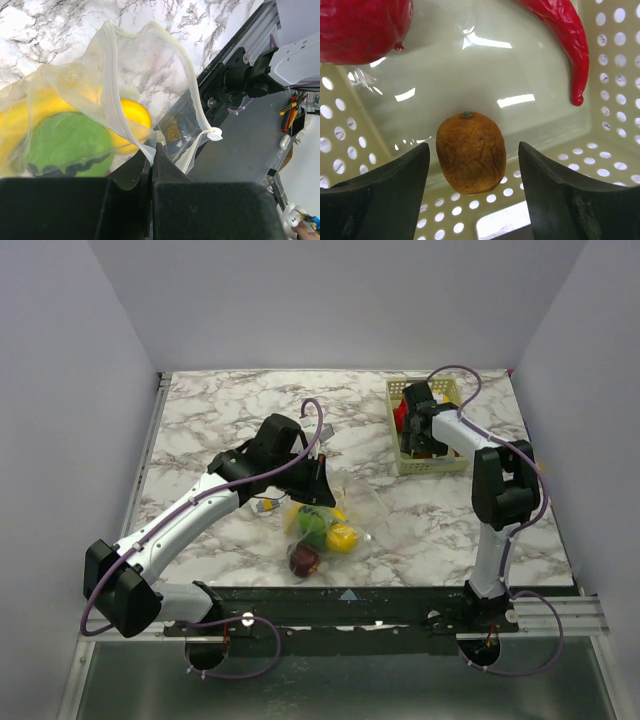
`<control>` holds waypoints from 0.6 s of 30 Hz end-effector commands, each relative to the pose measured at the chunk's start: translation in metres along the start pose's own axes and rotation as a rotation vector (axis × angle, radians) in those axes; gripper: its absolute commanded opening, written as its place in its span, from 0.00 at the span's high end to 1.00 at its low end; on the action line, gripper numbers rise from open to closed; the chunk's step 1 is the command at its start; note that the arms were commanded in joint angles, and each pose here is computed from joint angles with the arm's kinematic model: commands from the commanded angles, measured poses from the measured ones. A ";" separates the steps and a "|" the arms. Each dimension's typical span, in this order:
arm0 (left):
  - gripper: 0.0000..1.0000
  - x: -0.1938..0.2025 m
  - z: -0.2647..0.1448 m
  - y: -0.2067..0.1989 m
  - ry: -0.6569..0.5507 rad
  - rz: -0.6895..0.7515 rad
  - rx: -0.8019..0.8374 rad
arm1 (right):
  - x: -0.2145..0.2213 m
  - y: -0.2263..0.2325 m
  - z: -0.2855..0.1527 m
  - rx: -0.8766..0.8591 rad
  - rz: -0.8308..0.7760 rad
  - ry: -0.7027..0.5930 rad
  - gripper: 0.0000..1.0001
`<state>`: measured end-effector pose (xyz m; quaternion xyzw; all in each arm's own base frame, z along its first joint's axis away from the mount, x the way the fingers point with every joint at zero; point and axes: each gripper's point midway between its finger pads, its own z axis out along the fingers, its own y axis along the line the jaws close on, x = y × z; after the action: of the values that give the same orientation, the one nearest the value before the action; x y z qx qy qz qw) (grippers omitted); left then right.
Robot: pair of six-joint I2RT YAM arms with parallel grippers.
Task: Place the food in the zip-top bag and seal the zipper
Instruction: Pick up the fake fruit from the bin.
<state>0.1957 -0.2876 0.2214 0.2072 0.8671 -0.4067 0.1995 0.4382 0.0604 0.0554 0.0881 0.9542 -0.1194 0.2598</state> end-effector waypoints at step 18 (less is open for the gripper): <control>1.00 -0.002 -0.004 -0.009 -0.013 0.025 0.047 | -0.035 0.003 -0.030 -0.088 0.053 -0.141 0.62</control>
<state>0.1952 -0.2878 0.2215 0.2079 0.8667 -0.4077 0.1986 0.4424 0.0629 0.0598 0.0818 0.9527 -0.1102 0.2713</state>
